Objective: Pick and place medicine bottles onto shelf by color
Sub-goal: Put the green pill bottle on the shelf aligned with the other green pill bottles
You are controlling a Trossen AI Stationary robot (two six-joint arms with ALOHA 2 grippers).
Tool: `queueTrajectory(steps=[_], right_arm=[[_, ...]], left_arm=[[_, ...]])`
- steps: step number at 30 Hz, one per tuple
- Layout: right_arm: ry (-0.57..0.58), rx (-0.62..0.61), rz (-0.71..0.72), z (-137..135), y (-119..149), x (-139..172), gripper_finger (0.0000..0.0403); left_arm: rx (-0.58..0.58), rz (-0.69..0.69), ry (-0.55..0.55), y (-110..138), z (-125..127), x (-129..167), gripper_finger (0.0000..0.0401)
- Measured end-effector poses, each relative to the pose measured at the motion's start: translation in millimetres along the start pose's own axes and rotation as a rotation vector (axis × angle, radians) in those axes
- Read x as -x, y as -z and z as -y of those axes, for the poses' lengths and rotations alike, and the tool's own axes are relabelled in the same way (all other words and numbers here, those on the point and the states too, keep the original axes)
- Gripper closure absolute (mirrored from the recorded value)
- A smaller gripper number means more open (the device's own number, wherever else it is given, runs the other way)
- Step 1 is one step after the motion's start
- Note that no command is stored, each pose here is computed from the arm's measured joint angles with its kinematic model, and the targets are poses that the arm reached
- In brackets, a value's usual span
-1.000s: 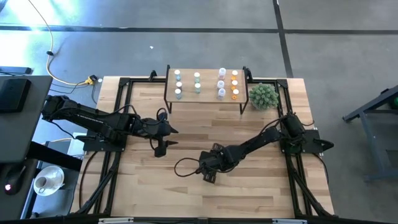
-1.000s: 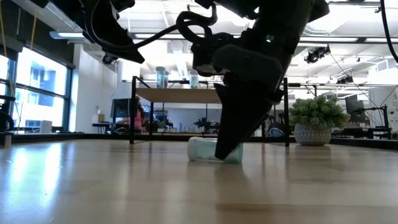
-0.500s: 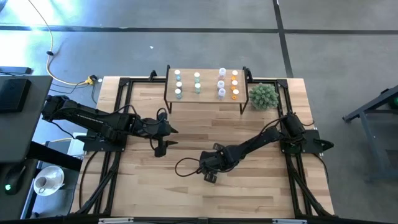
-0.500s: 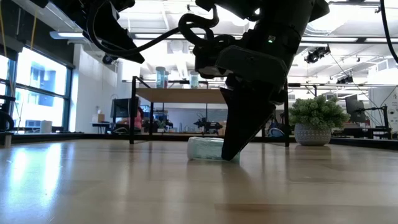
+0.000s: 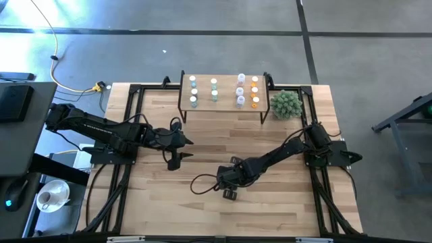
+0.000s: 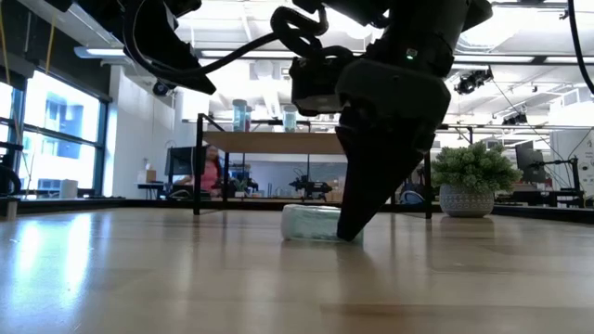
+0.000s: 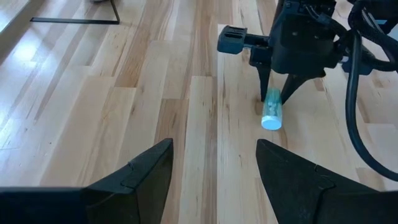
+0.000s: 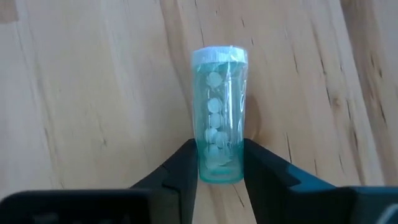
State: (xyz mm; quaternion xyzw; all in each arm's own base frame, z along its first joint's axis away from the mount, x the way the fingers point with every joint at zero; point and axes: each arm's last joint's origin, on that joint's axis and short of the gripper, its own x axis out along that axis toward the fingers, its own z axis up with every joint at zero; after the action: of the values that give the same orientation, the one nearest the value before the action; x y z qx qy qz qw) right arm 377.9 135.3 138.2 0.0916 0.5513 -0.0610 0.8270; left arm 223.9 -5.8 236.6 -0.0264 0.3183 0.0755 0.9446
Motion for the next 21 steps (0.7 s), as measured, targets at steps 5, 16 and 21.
queueTrajectory(steps=[5,16,21], right_arm=[[-0.022,0.03,0.036,-2,-4,2,0.0341],[-0.016,0.116,0.278,-11,-16,77,0.0313],[0.06,0.183,0.434,-16,-14,119,0.032]], left_arm=[[-0.009,0.0,0.002,0,0,0,0.0183],[-0.16,0.053,0.013,-5,1,0,0.0183],[-0.233,0.176,0.124,-16,6,0,0.0183]])
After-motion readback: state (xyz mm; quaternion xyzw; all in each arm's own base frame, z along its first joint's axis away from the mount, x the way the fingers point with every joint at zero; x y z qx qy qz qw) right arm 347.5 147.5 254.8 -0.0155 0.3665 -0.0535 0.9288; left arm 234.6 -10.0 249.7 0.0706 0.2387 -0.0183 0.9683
